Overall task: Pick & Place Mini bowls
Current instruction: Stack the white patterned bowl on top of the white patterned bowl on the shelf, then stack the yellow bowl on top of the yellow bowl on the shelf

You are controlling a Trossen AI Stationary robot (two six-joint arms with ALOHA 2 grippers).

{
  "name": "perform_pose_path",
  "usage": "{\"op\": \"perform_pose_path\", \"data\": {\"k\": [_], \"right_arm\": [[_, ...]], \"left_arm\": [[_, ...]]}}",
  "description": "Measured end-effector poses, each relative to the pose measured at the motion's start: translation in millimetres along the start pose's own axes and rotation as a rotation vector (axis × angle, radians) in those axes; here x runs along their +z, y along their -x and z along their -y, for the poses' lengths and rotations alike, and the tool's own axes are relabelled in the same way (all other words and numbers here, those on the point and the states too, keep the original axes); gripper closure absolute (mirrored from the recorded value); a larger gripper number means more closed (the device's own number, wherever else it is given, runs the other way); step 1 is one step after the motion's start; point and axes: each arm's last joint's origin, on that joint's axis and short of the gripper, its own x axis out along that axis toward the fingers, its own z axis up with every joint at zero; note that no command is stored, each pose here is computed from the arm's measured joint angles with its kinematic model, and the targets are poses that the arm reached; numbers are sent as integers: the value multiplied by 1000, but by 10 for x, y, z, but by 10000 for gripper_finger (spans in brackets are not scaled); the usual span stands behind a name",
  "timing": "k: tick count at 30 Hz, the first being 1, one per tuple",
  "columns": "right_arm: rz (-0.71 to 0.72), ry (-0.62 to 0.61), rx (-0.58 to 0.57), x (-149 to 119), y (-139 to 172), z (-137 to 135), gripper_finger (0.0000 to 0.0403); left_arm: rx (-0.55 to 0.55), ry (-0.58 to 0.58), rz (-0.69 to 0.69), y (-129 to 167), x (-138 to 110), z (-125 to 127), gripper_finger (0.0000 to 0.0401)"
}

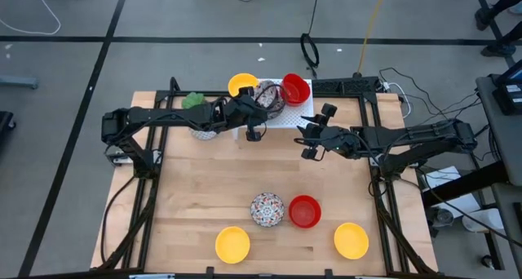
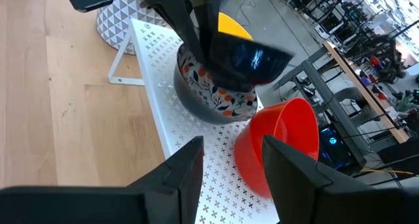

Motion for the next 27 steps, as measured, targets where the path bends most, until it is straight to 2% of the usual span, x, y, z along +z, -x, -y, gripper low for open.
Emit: {"op": "perform_pose_path", "data": {"k": [4,15,21,27], "right_arm": [[0,0,0,0,0,0,261],[-4,4,1,-5,0,-1,261],[-5,4,1,-6,0,-1,261],[-2,2,1,-3,0,-1,261]], "left_arm": [[1,-13,1,0,1,-1,318],[2,29,29,20,48,32,308],[-11,13,48,71,112,132,242],[106,-10,-2,199,174,201,178]]}}
